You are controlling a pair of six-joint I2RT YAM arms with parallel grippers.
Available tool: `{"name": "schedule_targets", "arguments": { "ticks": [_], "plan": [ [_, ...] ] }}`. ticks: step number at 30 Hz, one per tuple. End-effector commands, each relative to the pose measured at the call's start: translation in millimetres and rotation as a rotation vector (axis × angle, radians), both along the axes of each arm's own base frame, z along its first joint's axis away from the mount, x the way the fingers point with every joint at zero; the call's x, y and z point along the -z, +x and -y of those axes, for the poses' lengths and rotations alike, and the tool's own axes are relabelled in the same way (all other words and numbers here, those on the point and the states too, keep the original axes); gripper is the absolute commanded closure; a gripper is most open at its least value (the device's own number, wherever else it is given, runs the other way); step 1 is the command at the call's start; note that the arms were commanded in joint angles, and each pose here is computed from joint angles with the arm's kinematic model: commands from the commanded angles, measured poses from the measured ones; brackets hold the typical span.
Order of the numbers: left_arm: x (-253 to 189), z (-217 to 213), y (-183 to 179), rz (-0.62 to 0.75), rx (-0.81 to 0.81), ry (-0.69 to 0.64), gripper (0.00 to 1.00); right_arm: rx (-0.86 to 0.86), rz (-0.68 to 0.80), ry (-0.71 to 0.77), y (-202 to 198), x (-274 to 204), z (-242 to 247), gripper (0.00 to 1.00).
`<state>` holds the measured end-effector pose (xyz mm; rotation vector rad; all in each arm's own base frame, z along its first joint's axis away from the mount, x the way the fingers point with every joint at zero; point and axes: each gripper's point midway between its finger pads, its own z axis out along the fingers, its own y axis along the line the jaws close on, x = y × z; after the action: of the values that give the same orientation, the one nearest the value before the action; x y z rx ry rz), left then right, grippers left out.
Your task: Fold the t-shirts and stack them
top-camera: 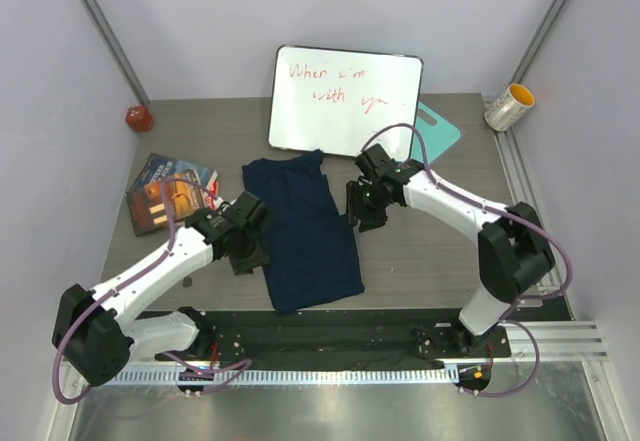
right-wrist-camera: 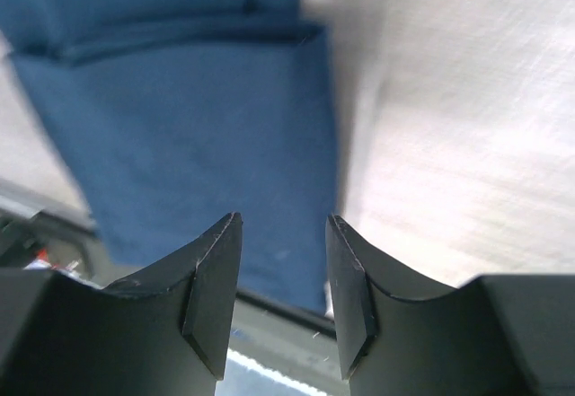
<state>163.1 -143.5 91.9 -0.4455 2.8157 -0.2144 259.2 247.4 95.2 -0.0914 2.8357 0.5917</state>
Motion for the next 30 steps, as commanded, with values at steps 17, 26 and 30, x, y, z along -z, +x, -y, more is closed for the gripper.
{"name": "schedule_targets", "arguments": {
  "ticks": [17, 26, 30],
  "plan": [
    [45, 20, 14, -0.066, 0.08, 0.057, 0.6, -0.05, -0.063, -0.076, 41, 78, -12, 0.53],
    [64, 10, 0, -0.044, 0.106, 0.05, 0.52, -0.023, 0.065, -0.042, 30, 25, -4, 0.52],
    [78, 4, -20, -0.035, 0.048, -0.023, 0.48, -0.036, 0.013, 0.005, -2, 22, 4, 0.51]
  ]
}}
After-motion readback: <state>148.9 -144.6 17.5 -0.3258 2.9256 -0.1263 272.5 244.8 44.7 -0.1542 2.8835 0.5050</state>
